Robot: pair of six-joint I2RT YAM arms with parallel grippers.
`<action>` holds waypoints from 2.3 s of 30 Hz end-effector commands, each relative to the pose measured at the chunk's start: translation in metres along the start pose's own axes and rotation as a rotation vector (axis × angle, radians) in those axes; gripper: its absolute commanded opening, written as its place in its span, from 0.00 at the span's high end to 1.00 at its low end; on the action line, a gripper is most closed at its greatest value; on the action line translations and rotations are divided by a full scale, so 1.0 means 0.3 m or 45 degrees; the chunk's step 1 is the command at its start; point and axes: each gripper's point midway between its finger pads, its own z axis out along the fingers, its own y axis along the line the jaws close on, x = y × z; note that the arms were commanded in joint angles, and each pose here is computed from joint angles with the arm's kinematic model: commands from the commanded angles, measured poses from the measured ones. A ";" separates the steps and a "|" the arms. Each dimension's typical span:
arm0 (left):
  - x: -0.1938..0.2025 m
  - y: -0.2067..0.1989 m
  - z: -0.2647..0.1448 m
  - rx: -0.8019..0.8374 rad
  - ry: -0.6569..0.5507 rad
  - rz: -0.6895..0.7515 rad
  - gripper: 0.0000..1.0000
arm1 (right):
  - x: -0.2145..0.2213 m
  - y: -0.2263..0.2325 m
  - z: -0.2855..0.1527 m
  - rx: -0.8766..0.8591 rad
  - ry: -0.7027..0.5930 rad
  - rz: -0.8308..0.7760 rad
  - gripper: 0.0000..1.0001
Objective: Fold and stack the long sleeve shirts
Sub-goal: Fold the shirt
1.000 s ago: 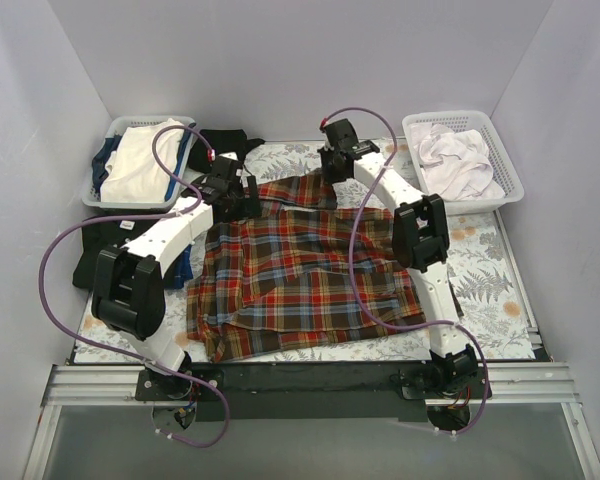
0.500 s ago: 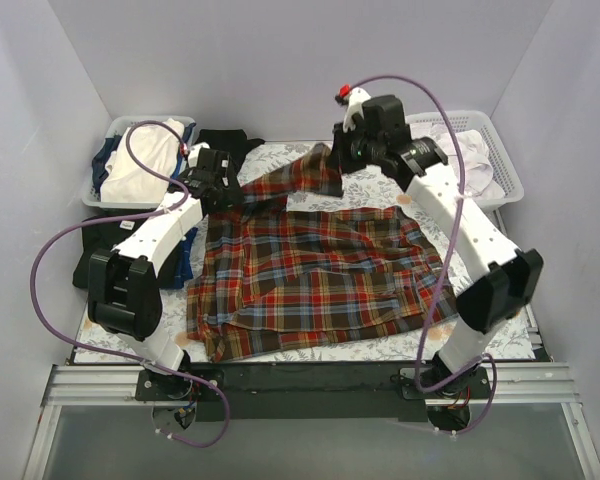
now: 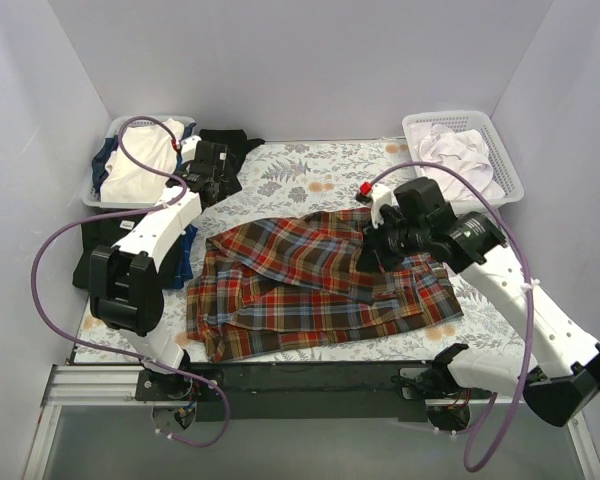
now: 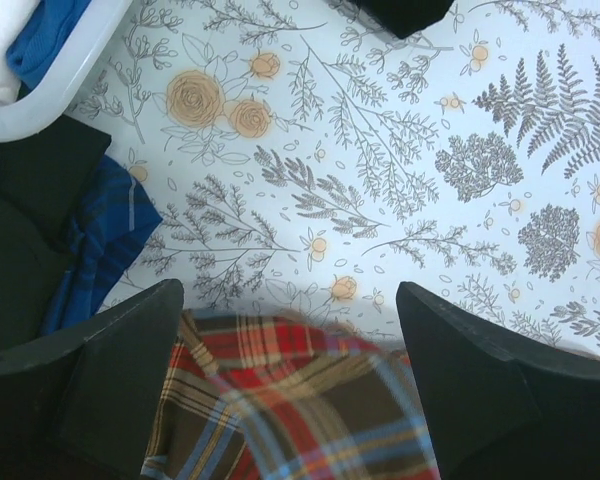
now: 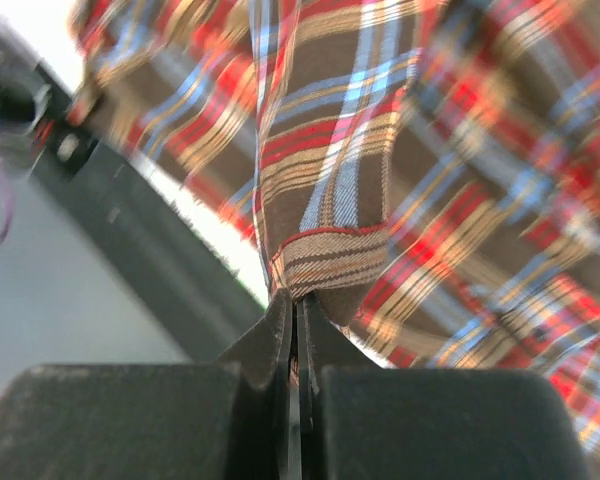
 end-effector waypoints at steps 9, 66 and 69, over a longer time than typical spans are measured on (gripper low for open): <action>0.035 -0.032 0.001 0.077 0.094 0.046 0.11 | 0.454 0.078 -0.040 -0.103 0.440 0.261 0.99; 0.225 0.233 0.286 -0.117 0.427 0.114 0.28 | -0.216 -0.805 0.493 0.700 0.053 0.501 0.46; 0.151 0.170 0.218 0.022 0.353 0.087 0.24 | -0.169 -0.755 0.437 0.687 0.083 0.498 0.46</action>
